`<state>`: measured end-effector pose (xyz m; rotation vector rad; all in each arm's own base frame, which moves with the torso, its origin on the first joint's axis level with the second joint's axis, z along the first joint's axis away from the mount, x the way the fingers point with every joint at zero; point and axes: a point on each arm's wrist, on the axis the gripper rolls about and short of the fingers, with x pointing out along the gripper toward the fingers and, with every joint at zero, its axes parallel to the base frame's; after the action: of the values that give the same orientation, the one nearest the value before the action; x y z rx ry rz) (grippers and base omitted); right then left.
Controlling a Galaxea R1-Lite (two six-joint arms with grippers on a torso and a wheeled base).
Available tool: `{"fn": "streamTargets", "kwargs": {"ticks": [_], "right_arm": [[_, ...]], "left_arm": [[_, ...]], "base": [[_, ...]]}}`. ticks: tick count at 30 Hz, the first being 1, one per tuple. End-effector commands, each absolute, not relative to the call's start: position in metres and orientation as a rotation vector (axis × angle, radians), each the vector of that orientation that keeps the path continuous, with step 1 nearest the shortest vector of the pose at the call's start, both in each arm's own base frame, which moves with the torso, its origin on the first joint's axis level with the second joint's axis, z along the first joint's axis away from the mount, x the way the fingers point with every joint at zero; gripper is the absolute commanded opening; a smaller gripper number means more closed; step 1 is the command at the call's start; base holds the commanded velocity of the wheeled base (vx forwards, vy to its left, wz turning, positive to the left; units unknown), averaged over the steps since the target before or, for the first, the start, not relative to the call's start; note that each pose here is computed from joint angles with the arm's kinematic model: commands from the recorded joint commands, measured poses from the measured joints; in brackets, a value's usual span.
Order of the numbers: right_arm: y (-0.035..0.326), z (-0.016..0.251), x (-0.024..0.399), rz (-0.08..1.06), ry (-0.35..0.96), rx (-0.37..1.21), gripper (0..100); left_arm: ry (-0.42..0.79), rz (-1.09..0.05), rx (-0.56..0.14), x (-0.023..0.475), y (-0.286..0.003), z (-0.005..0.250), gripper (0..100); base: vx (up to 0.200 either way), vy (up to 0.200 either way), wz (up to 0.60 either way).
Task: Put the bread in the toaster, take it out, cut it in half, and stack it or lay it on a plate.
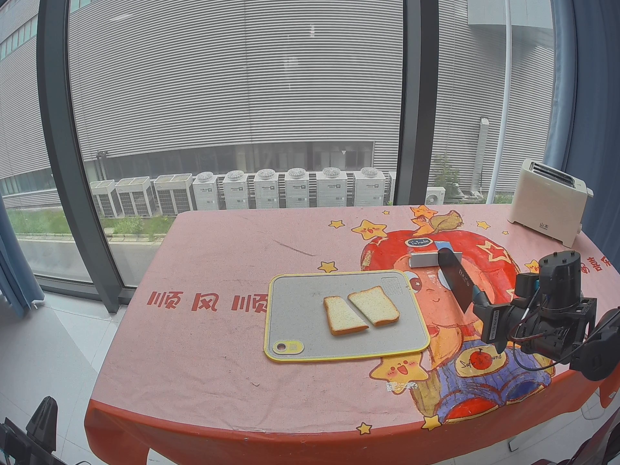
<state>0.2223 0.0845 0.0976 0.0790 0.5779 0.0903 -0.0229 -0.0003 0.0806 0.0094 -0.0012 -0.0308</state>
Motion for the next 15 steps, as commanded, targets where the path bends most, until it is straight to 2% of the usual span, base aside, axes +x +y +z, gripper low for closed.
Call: {"fn": "streamTargets", "kwargs": {"ticks": [1, 15], "right_arm": [[0.0845, 0.0976, 0.2222, 0.091, 0.578, 0.079, 0], [0.0849, 0.0964, 0.2214, 0.089, 0.583, 0.075, 0]], "left_arm": [[0.000, -0.031, 0.009, -0.0228, -0.0003, 0.0755, 0], [0.000, -0.031, 0.009, -0.0228, -0.0003, 0.0755, 0]], "base": [[0.000, 0.000, 0.00], [0.000, 0.000, 0.00]]}}
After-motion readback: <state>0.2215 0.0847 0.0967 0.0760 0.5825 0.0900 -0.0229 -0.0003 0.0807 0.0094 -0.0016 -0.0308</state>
